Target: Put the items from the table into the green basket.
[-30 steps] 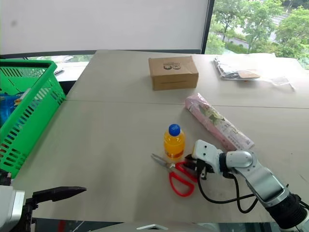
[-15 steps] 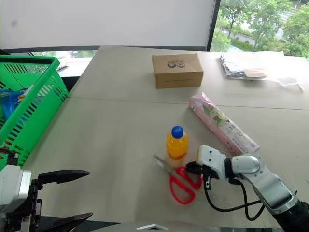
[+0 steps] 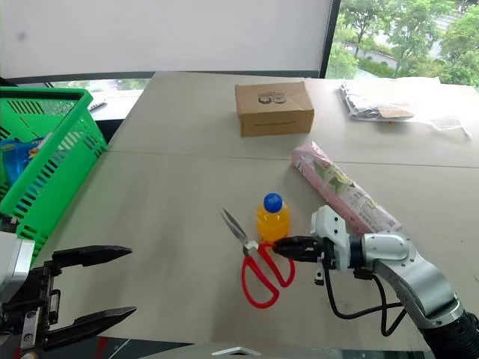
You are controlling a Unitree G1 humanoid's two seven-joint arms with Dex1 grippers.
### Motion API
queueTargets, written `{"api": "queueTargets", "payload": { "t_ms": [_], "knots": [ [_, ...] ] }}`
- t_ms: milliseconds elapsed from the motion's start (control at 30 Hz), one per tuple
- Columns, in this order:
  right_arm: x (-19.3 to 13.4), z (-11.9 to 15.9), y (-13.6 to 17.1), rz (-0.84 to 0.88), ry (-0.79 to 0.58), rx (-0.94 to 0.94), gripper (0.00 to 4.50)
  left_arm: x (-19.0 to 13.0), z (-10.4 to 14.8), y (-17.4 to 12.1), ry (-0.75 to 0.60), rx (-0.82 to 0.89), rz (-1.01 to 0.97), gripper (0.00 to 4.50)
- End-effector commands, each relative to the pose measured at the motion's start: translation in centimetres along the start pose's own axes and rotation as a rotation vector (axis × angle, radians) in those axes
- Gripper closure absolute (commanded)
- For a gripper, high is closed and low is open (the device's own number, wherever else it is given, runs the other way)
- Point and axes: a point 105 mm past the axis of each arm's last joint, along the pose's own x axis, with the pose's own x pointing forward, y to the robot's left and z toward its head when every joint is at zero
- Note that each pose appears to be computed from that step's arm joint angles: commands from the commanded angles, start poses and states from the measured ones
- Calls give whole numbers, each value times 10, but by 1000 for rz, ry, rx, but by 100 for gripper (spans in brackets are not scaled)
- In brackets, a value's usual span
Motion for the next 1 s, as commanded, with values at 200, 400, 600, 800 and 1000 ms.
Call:
{"api": "queueTargets", "payload": {
  "t_ms": [200, 400, 600, 800, 1000],
  "knots": [
    [-4, 43, 22, 141, -188, -27, 447, 2, 1, 4, -14, 21, 0, 0],
    [-22, 75, 8, 71, -403, 157, 447, 10, 15, 18, -131, 53, 31, 0],
    [-42, 100, -11, -36, -523, 225, 447, 19, 26, 28, -196, 82, 12, 0],
    [-97, 95, -63, -355, -433, 93, 447, 22, 59, 50, -377, 153, 69, 0],
    [-156, 70, -116, -712, -307, 65, 447, 48, 90, 79, -512, 188, 48, 0]
  ]
}}
